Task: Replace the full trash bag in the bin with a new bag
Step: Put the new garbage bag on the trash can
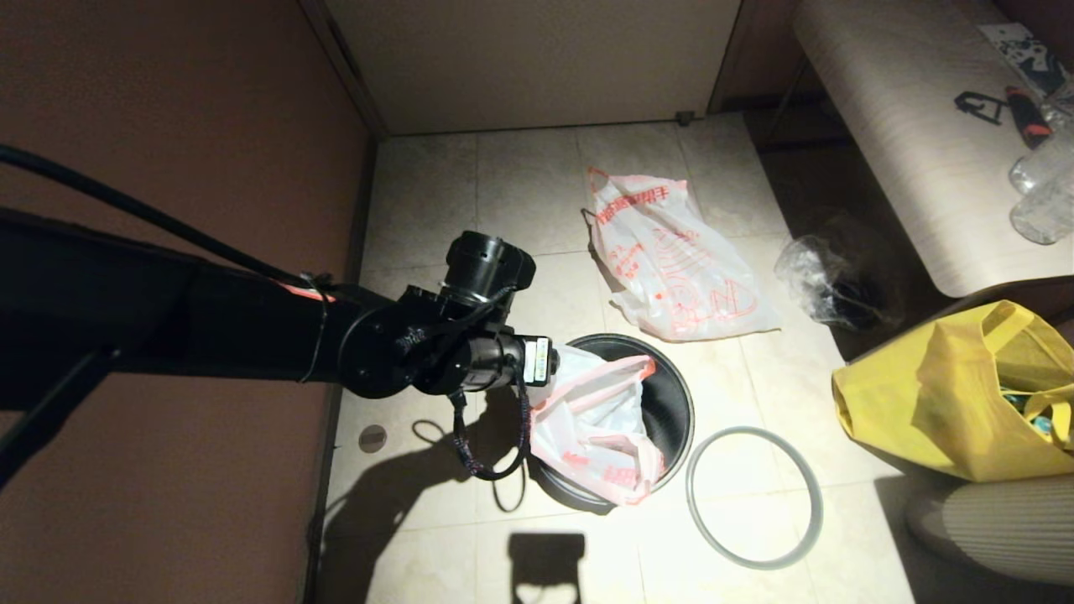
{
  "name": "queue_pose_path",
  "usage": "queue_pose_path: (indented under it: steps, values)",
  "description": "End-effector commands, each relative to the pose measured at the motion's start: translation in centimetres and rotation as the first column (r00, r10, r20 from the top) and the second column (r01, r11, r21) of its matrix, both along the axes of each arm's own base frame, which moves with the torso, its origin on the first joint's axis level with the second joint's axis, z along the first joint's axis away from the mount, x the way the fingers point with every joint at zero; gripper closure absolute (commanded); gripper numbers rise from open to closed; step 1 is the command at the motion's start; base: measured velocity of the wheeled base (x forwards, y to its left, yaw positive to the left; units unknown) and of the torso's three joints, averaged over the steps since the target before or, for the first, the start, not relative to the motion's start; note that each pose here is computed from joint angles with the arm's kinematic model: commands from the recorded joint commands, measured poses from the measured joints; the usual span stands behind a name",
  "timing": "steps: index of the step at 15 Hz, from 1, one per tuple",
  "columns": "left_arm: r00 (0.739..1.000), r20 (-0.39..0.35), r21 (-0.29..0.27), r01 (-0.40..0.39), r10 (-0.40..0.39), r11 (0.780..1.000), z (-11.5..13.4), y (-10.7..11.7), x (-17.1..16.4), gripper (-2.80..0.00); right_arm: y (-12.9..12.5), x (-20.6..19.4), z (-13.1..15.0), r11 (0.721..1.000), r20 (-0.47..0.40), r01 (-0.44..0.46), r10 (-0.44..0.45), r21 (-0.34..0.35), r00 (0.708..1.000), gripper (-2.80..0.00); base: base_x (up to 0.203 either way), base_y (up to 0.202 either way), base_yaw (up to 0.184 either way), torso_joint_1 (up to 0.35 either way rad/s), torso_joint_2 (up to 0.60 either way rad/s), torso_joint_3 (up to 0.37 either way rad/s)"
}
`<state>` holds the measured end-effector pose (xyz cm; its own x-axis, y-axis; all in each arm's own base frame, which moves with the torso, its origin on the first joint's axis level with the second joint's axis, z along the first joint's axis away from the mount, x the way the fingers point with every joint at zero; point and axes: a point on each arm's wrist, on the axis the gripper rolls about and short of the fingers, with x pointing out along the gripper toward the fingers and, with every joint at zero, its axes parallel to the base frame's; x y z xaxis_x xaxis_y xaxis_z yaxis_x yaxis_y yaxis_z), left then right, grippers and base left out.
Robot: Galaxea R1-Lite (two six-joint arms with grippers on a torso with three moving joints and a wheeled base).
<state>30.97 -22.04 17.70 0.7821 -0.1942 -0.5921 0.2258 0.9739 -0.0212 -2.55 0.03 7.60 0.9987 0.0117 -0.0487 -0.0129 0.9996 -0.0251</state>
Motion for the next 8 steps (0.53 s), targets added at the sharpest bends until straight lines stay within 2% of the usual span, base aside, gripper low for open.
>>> queue_pose_path:
  steps: [1, 3, 5, 8]
  values:
    - [1.0, 0.0, -0.009, -0.003, 0.003, 1.0, 2.1, 0.9, -1.4, -2.8, 0.0, 0.0, 0.0, 1.0, 0.0, -0.001, 0.001, 0.0, 1.0, 0.0, 0.0, 0.0, 0.0, 0.0, 0.0, 0.0]
    - [0.999, -0.043, 0.005, 0.024, -0.024, 1.0, 1.6, 0.7, -3.6, -2.8, 0.0, 0.0, 0.0, 1.0, 0.0, -0.001, 0.001, 0.001, 1.0, 0.0, 0.0, 0.0, 0.0, 0.0, 0.0, 0.0]
    - [0.995, -0.1, 0.049, 0.032, -0.027, 0.998, -0.5, 0.5, -5.1, -2.8, 0.0, 0.0, 0.0, 1.0, -0.002, -0.001, 0.001, 0.0, 1.0, 0.0, 0.0, 0.0, 0.0, 0.0, 0.0, 0.0]
    - [0.995, -0.097, 0.054, 0.019, -0.014, 0.998, -4.3, -0.6, -4.6, -2.8, 0.0, 0.0, 0.0, 1.0, 0.0, -0.001, 0.001, 0.0, 1.0, 0.0, 0.0, 0.0, 0.0, 0.0, 0.0, 0.0]
